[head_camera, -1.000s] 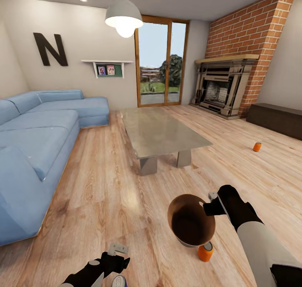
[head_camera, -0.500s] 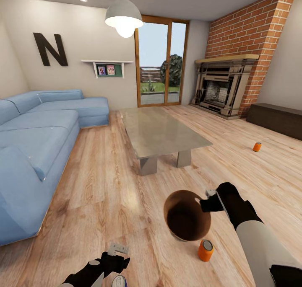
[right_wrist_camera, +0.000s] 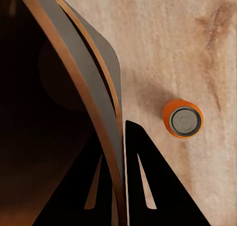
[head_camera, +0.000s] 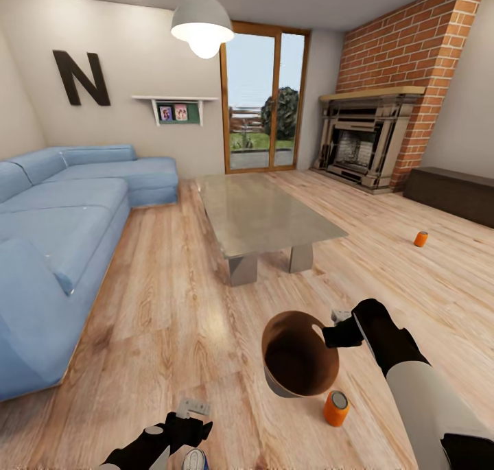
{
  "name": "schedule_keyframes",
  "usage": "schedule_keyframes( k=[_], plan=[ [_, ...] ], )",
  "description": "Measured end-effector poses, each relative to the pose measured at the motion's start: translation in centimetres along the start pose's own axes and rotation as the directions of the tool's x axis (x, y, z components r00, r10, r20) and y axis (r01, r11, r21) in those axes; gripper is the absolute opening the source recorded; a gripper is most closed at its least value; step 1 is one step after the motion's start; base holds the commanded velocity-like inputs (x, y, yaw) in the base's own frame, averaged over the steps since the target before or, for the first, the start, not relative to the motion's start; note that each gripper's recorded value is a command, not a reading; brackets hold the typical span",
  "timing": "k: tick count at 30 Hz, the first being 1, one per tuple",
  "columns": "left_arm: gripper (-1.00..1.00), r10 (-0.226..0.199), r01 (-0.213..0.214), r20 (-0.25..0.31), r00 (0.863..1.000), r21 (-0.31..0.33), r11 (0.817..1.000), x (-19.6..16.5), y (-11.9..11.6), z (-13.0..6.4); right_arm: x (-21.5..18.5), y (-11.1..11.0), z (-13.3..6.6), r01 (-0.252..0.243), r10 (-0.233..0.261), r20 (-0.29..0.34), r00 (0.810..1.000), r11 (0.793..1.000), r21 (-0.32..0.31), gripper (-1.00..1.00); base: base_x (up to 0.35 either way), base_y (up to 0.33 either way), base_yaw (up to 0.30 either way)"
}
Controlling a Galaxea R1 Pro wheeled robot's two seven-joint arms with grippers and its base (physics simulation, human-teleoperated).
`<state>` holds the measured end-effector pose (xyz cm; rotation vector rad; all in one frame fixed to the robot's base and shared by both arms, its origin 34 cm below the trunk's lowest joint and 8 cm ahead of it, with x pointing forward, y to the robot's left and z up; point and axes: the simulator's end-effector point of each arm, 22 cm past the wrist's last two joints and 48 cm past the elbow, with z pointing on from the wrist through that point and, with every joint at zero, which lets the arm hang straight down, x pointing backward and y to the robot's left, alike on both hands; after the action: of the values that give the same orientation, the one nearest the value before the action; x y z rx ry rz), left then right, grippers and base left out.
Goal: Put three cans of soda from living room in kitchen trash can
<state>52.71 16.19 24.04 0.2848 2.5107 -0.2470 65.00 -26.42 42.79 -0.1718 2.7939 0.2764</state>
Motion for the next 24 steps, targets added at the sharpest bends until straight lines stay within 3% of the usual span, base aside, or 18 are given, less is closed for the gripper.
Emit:
schedule_keyframes(
  k=[13,24],
  plan=[
    [1.00,-0.011,0.012,-0.050,0.999,0.008,1.000,2.6,-0.1,1.2,1.6,-0.4,2.8,-0.009,0.009,-0.054,0.999,1.000,-0.005,-1.00,0.000,0.000,0.000],
    [1.00,-0.013,0.013,-0.060,0.998,0.009,1.000,3.1,-0.1,1.4,1.9,-0.5,3.2,-0.011,0.011,-0.063,0.998,1.000,-0.006,-1.00,0.000,0.000,0.000]
  ],
)
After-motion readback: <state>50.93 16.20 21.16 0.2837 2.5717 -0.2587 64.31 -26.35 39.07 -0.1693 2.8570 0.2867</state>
